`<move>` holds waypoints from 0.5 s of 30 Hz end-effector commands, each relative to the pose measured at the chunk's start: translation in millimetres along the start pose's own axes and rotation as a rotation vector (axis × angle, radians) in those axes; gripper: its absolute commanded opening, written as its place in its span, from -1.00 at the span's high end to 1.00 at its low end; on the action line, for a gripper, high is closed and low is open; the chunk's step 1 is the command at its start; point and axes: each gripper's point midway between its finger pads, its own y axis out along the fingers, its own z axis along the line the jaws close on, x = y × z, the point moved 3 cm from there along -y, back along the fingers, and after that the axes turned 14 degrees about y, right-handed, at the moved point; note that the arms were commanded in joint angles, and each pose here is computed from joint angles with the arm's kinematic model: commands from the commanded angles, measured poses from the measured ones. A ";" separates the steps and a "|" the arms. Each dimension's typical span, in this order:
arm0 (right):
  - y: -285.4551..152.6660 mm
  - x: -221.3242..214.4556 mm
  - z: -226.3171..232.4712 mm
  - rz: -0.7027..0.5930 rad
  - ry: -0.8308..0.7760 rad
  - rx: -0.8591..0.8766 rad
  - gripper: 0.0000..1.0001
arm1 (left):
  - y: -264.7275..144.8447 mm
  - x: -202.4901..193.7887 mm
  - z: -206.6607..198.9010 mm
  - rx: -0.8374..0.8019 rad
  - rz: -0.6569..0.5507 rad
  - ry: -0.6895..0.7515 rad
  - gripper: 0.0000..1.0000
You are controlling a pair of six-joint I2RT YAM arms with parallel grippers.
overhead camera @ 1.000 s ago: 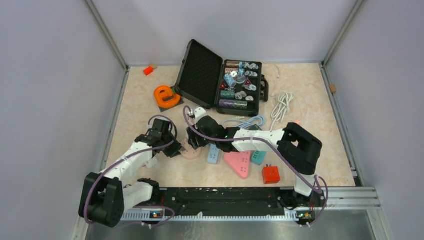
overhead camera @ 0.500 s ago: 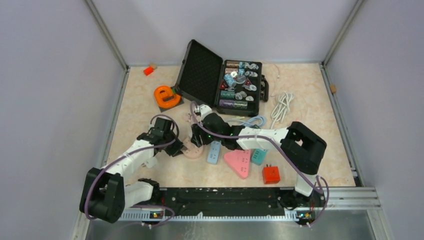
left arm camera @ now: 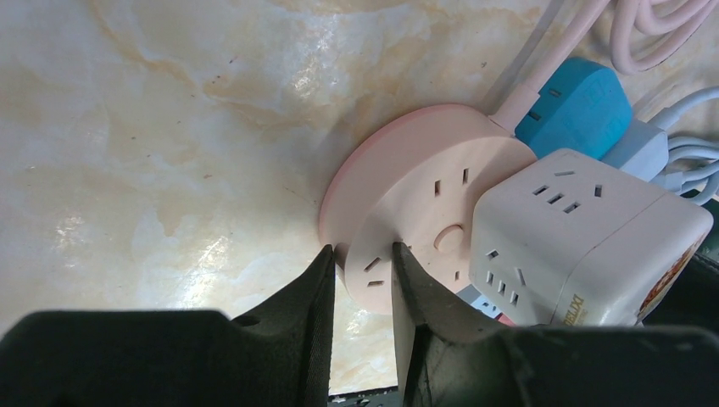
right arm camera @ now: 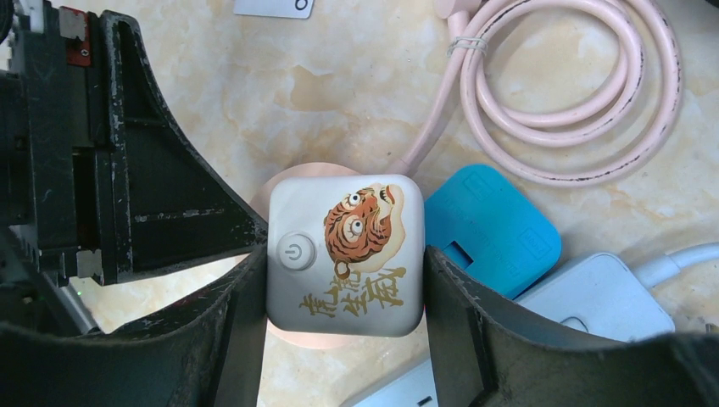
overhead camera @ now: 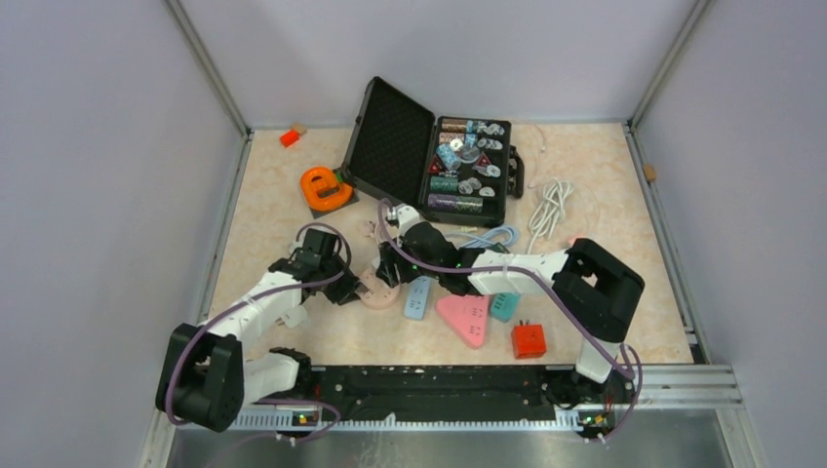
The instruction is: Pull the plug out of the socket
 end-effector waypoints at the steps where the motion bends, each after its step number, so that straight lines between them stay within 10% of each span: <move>1: -32.9 62.7 89.1 -0.229 -0.010 0.273 1.00 | 9.2 -28.5 28.7 0.121 0.105 0.004 0.42; 8: -30.8 58.3 76.5 -0.324 -0.191 0.123 1.00 | 7.3 -27.5 29.2 0.127 0.095 -0.001 0.43; 15: -42.3 81.9 76.7 -0.322 -0.019 0.263 1.00 | 5.9 -26.2 28.7 0.130 0.090 0.000 0.43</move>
